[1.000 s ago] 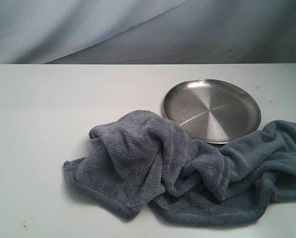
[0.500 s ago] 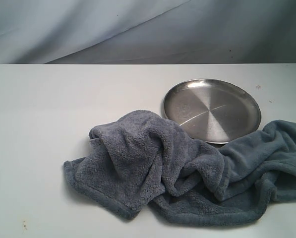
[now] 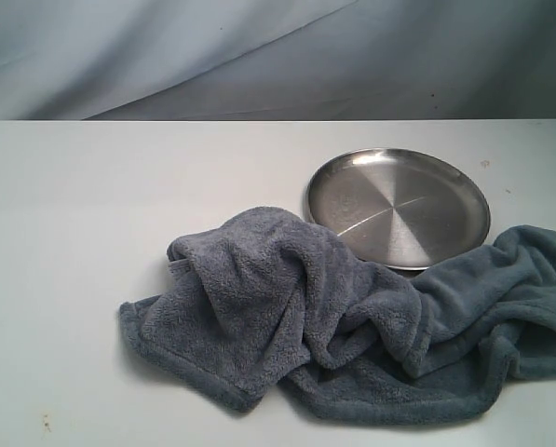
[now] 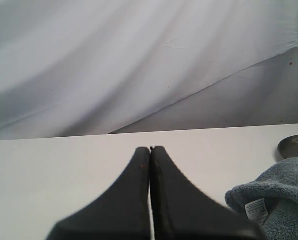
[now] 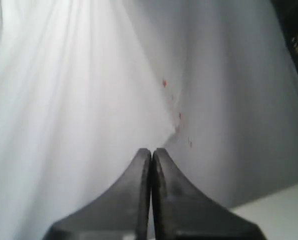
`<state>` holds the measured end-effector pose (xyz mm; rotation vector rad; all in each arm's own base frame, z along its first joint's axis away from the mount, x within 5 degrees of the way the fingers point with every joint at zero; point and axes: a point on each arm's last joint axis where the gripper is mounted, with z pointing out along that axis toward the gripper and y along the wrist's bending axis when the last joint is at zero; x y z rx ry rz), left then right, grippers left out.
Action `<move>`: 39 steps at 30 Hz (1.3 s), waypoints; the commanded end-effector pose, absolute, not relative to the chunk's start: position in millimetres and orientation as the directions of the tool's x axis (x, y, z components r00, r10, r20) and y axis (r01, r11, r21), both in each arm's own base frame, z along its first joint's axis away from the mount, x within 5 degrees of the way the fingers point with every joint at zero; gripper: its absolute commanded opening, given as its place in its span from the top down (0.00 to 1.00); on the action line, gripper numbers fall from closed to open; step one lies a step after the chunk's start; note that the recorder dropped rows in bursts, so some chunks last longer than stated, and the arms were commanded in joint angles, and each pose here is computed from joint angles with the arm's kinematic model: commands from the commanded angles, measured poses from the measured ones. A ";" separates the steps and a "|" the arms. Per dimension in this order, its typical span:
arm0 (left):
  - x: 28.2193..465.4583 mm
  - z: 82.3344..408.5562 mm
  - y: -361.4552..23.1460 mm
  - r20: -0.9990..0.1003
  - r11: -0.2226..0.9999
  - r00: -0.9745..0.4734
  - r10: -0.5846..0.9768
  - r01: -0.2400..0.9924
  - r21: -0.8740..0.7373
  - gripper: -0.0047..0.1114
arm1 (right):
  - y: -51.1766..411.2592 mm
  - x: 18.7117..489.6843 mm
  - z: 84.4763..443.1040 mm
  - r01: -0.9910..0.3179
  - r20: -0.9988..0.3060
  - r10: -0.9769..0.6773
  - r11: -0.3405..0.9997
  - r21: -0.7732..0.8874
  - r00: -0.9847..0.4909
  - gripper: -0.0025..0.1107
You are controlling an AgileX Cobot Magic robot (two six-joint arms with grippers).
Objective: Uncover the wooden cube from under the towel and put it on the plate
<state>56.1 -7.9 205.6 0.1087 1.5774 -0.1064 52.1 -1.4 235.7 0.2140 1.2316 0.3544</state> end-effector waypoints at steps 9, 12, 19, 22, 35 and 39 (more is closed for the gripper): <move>55.9 205.4 -7.7 -1.000 0.991 0.001 -0.004 0.134 -0.004 0.96 | 7.0 2.8 349.3 -0.095 -0.779 -0.059 0.984 -0.151 0.625 0.98; 55.9 205.4 -7.7 -1.000 0.991 0.001 -0.004 0.134 -0.004 0.96 | -3.5 -5.1 361.8 -0.025 -0.869 -0.084 0.994 -0.110 0.488 0.98; 55.9 205.4 -7.7 -1.000 0.991 0.001 -0.004 0.134 -0.004 0.96 | -13.1 13.2 365.1 0.043 -0.997 -0.062 0.997 -0.061 0.044 0.98; 55.9 205.4 -7.7 -1.000 0.991 0.001 -0.004 0.134 -0.004 0.96 | -9.4 28.5 359.6 0.011 -0.991 -0.079 0.997 -0.081 -0.107 0.98; 55.9 205.4 -7.7 -1.000 0.991 0.001 -0.004 0.134 -0.004 0.96 | 31.6 79.8 335.6 -0.374 -0.879 -0.159 0.927 0.023 -0.449 0.98; 55.9 205.4 -7.7 -1.000 0.991 0.001 -0.004 0.134 -0.004 0.96 | 41.6 102.2 317.0 -0.411 -0.754 -0.170 0.900 0.143 -0.635 0.98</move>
